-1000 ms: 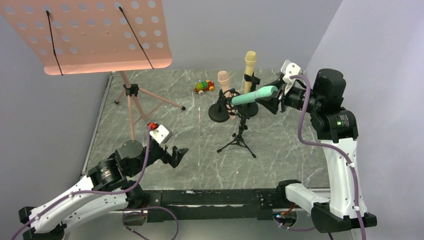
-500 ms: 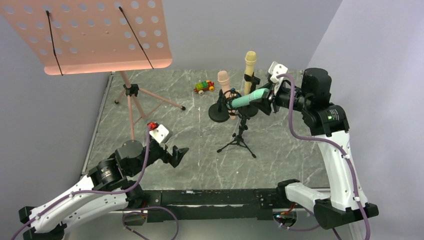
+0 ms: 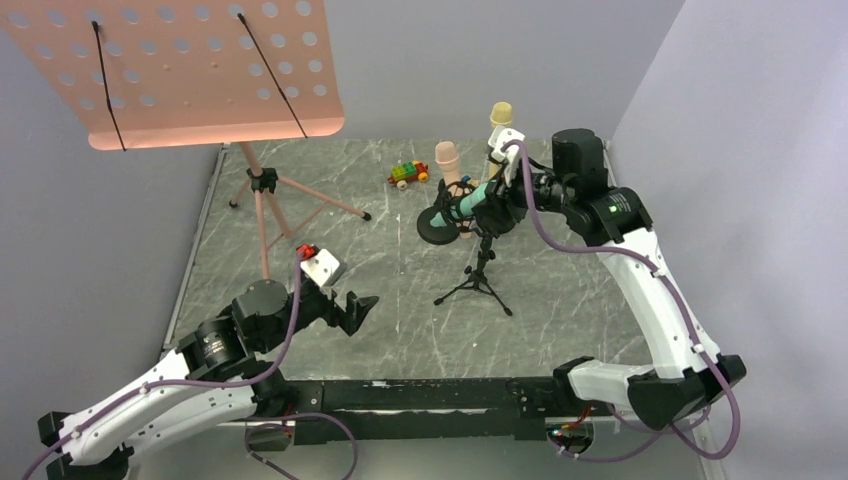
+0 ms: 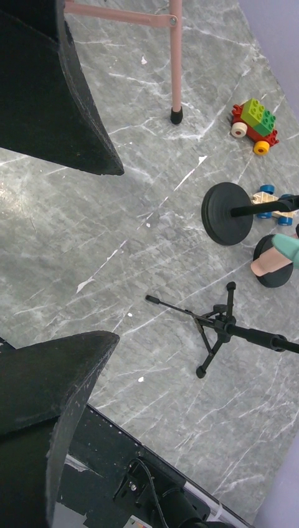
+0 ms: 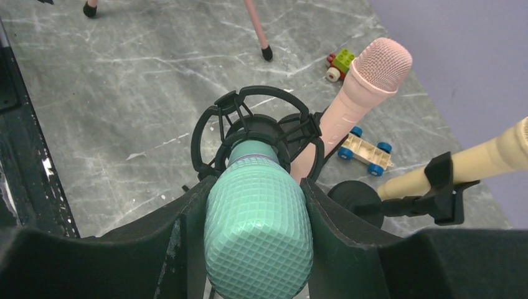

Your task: Attach the microphones to the stand

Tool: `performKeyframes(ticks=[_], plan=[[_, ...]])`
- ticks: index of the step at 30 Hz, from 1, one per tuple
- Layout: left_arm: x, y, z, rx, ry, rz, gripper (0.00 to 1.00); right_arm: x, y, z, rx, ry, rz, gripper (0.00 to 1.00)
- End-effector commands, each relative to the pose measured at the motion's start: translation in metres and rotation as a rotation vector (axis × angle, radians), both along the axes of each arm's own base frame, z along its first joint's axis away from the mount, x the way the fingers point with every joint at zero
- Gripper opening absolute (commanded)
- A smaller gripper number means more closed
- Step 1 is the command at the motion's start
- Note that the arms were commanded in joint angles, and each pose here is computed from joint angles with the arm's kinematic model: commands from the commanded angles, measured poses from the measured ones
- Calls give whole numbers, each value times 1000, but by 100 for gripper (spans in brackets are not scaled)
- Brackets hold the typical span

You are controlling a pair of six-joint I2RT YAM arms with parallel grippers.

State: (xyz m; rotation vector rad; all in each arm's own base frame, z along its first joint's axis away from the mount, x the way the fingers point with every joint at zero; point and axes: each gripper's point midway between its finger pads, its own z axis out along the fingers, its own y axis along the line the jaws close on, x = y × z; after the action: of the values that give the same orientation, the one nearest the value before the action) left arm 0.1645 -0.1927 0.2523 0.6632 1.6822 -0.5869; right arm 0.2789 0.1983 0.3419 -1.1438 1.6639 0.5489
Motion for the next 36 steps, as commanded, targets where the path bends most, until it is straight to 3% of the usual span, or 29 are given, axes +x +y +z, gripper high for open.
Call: performKeyframes(ticks=[1,6,10,15,21,24,31,36], plan=[[0,0,10,-48,-9,6,99,9,7,-5,14,24,-29,22],[-1,0,10,-49,-10,3,99,12,14,-22,14,80,-22,32],[-2,1,9,-54,-11,2,99,8,14,-19,19,80,-10,56],[-7,-3,14,-89,-11,-29,99,0,4,8,42,23,-12,98],[-7,-10,32,-157,-24,-46,99,-12,-44,50,177,-47,-89,100],[0,-6,45,-184,-21,2,99,-14,-80,58,235,-97,-224,100],[47,27,40,-221,105,172,99,2,-173,16,281,-72,-773,100],[65,76,28,-230,166,364,99,3,-229,-10,415,-53,-1171,100]])
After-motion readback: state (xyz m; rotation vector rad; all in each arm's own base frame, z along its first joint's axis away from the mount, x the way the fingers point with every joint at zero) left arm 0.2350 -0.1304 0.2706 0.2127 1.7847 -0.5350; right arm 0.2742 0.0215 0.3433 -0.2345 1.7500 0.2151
